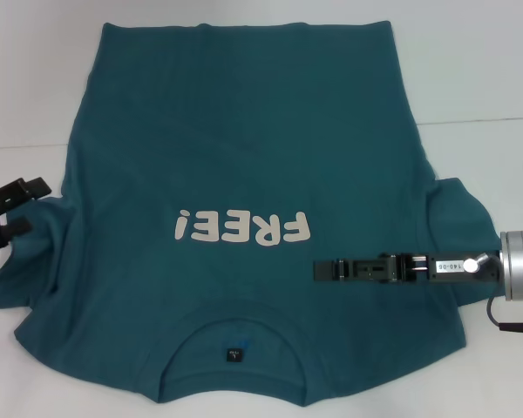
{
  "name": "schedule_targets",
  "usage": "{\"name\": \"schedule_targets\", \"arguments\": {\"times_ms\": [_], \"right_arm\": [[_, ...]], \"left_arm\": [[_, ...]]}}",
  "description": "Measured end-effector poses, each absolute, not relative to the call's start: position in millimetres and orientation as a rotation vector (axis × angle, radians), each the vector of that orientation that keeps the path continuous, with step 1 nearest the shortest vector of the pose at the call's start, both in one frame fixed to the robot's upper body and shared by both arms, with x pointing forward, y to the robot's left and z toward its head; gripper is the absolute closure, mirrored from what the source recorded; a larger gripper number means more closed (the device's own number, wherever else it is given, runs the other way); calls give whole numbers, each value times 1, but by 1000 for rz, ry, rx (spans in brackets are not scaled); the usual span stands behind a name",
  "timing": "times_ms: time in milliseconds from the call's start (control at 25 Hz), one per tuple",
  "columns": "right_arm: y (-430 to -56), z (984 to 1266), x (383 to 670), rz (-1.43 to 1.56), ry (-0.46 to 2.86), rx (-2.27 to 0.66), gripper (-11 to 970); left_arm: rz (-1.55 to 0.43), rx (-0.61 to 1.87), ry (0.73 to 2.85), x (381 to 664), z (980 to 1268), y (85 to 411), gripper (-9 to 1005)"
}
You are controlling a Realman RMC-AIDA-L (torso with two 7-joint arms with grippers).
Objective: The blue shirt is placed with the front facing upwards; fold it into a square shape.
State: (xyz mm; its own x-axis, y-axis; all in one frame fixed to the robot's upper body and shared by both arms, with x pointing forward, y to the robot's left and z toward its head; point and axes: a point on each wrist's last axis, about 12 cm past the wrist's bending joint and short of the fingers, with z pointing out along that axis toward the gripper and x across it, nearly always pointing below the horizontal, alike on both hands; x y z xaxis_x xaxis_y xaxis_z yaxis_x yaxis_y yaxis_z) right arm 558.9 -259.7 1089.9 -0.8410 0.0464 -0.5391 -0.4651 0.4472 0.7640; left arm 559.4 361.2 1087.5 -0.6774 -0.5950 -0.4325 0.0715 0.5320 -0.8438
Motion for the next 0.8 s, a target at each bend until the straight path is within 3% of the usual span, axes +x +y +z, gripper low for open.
{"name": "schedule_targets", "arguments": {"times_ms": [360,800], "right_arm": [[-261,1090,562,1366,2225,-319,62],[-265,1091,567,1340,2238,-280,61]], "left_arm": [[-1009,-436,2095,569,1083,371,169],[-781,-226,2221,584,1081,363,185]]}}
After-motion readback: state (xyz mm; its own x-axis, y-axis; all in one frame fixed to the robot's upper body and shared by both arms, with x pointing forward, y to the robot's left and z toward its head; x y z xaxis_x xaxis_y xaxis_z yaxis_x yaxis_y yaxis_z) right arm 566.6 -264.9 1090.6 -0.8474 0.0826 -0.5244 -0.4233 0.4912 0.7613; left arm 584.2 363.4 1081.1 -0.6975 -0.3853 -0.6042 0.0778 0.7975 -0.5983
